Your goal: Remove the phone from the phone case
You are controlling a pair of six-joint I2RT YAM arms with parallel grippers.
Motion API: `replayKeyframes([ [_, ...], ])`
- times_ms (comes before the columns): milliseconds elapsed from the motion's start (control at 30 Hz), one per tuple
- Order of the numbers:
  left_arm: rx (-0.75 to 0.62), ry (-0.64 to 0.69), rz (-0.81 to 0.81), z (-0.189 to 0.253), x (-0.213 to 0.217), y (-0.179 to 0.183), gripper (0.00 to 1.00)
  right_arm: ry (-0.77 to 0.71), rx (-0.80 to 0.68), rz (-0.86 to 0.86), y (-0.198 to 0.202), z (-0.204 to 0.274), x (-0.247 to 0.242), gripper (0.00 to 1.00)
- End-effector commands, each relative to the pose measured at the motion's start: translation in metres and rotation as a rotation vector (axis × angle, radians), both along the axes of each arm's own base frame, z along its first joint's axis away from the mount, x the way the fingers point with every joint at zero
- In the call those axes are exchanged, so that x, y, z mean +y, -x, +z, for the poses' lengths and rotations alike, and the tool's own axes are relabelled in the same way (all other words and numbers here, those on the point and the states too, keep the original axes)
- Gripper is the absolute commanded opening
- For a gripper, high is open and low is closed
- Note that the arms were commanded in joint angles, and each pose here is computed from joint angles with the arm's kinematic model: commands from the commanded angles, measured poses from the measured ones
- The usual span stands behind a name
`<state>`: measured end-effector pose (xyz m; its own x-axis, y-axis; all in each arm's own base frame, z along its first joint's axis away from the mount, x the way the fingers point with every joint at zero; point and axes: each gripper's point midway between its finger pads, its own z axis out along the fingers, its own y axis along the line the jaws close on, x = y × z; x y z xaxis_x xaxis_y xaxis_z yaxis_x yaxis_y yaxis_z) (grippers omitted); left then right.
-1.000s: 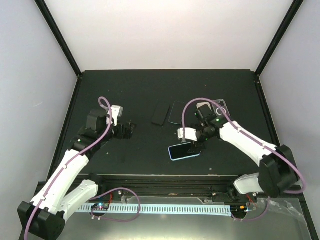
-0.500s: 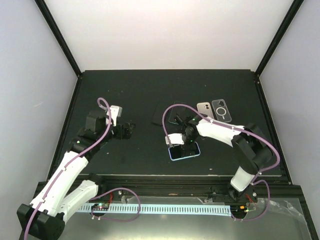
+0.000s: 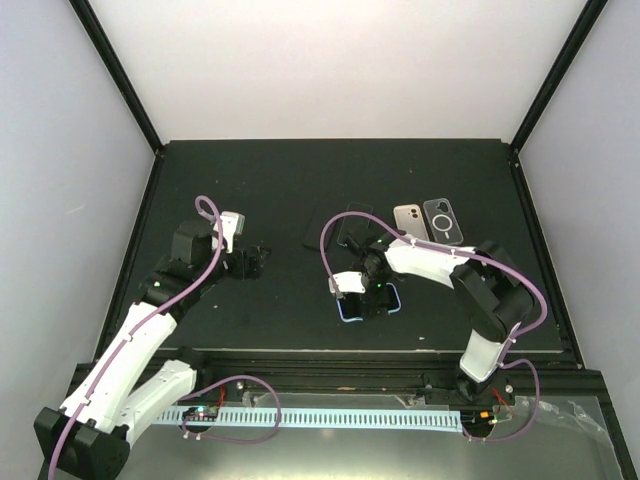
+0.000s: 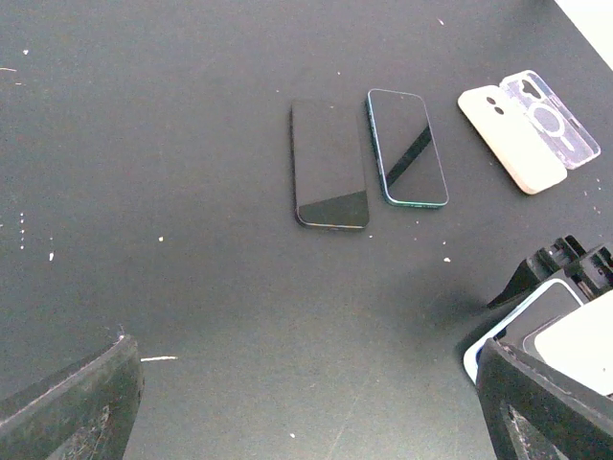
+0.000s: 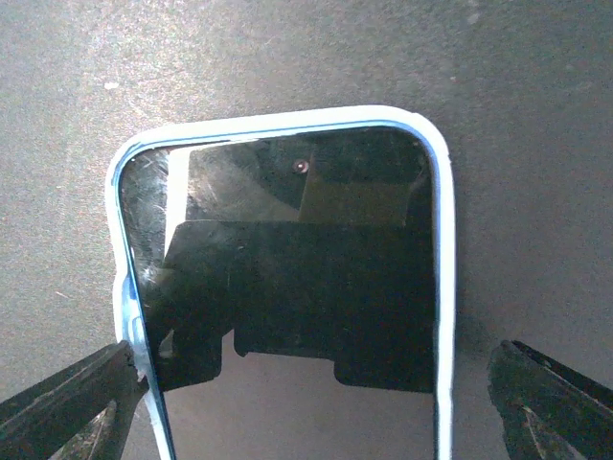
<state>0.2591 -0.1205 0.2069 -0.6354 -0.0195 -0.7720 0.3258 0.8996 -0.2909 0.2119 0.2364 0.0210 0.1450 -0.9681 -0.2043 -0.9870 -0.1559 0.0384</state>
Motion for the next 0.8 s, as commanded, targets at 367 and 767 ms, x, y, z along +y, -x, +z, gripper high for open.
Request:
replayKeyframes([
  [367, -0.011, -0.013, -0.003, 0.000, 0.000, -0.002, 0.97, -0.010, 0.119, -0.001, 0.034, 0.002, -0.001, 1.00],
  [767, -0.010, -0.013, -0.002, 0.000, 0.000, -0.002, 0.97, 0.089, -0.036, -0.104, 0.018, -0.035, -0.014, 0.79],
])
